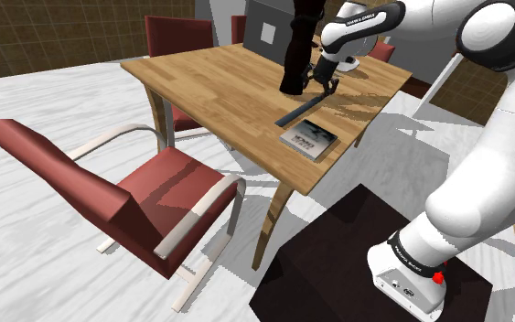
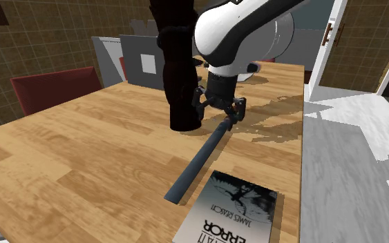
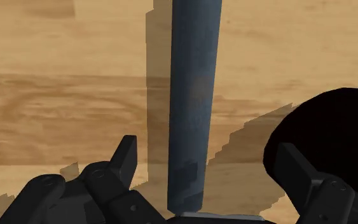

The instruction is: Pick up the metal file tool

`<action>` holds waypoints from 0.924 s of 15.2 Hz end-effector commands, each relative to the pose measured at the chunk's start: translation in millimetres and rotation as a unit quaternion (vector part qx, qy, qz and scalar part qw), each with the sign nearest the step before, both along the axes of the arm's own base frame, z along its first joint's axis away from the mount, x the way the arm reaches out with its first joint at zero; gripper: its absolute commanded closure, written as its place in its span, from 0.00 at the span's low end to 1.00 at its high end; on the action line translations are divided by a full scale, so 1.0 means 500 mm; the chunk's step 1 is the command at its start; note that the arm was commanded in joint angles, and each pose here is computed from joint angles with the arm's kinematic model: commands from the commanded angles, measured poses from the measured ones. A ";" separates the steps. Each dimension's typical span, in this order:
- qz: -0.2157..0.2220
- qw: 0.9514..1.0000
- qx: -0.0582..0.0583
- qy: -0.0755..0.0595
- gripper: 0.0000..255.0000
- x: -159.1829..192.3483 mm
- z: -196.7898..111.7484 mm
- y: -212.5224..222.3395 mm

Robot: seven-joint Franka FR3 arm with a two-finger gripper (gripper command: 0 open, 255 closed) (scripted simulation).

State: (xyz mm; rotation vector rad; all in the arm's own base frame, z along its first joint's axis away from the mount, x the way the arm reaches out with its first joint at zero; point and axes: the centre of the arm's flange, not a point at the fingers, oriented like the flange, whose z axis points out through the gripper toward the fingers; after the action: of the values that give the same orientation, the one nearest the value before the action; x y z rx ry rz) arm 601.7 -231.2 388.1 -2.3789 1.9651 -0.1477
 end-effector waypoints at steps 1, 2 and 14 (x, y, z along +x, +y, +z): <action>0.001 1.000 0.006 0.015 0.00 -0.003 -0.059 0.007; 0.001 1.000 0.006 0.015 0.00 -0.003 -0.069 0.007; 0.001 1.000 0.006 0.015 1.00 -0.004 -0.085 0.008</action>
State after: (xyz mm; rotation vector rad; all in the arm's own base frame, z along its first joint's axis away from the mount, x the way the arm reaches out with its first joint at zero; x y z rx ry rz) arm 599.9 -227.5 345.8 -2.3900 1.9693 -0.1023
